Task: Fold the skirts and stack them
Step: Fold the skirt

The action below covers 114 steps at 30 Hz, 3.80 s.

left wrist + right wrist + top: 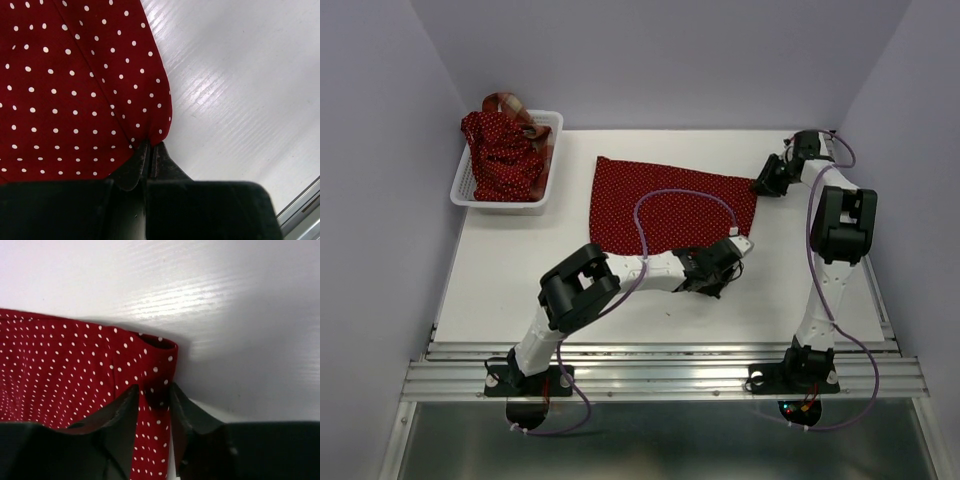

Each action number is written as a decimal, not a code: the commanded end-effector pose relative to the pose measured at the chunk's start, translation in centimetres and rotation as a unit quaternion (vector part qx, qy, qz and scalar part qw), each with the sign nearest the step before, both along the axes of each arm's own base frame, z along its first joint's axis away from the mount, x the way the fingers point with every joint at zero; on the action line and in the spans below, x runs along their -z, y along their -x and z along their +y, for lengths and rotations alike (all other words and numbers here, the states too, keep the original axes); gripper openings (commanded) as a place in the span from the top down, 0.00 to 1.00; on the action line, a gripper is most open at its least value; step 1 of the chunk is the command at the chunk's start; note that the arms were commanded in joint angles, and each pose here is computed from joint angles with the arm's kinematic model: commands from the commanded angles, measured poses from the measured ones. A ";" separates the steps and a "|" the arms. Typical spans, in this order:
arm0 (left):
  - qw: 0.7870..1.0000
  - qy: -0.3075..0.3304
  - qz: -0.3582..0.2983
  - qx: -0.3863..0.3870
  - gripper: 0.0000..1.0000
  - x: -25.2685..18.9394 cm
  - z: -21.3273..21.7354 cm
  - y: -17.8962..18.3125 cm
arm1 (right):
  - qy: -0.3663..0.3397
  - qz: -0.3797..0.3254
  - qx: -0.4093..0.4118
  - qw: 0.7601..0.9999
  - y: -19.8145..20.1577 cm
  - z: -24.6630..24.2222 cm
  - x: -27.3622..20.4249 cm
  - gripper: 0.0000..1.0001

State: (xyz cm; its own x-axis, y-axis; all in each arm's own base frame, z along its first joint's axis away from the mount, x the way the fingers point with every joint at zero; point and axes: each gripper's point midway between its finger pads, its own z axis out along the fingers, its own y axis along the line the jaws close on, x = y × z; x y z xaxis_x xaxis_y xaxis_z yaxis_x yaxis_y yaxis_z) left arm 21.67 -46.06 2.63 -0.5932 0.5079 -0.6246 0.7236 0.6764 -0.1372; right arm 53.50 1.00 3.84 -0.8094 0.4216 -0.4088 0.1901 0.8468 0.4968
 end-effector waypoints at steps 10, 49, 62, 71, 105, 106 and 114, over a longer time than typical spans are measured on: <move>0.990 0.118 0.022 0.074 1.00 -8.5 -2.6 3.2 | 0.105 -0.060 0.075 0.990 -2.5 -4.2 -5.0 0.99; 0.964 0.263 0.034 0.027 1.00 -16.1 2.3 4.8 | 0.225 -0.202 -0.003 0.953 -2.4 5.4 -23.8 0.99; 0.956 0.278 0.067 -0.059 1.00 -13.5 7.8 4.0 | 0.205 -0.236 -0.027 0.950 -5.1 13.0 -22.1 0.99; 0.955 0.265 0.076 -0.111 1.00 -11.6 10.8 3.6 | 0.174 -0.258 -0.065 0.948 -6.1 18.8 -20.5 0.99; 0.941 0.168 0.117 -0.270 1.00 -2.2 18.5 0.6 | 0.145 -0.228 -0.131 0.954 -6.7 29.4 -7.5 0.87; 0.939 0.167 0.117 -0.275 1.00 -2.0 18.7 0.4 | 0.142 -0.229 -0.136 0.953 -6.5 30.1 -7.4 0.86; 0.934 0.164 0.117 -0.296 1.00 -1.8 19.7 0.0 | 0.109 -0.236 -0.152 0.954 -6.1 31.9 -7.2 0.72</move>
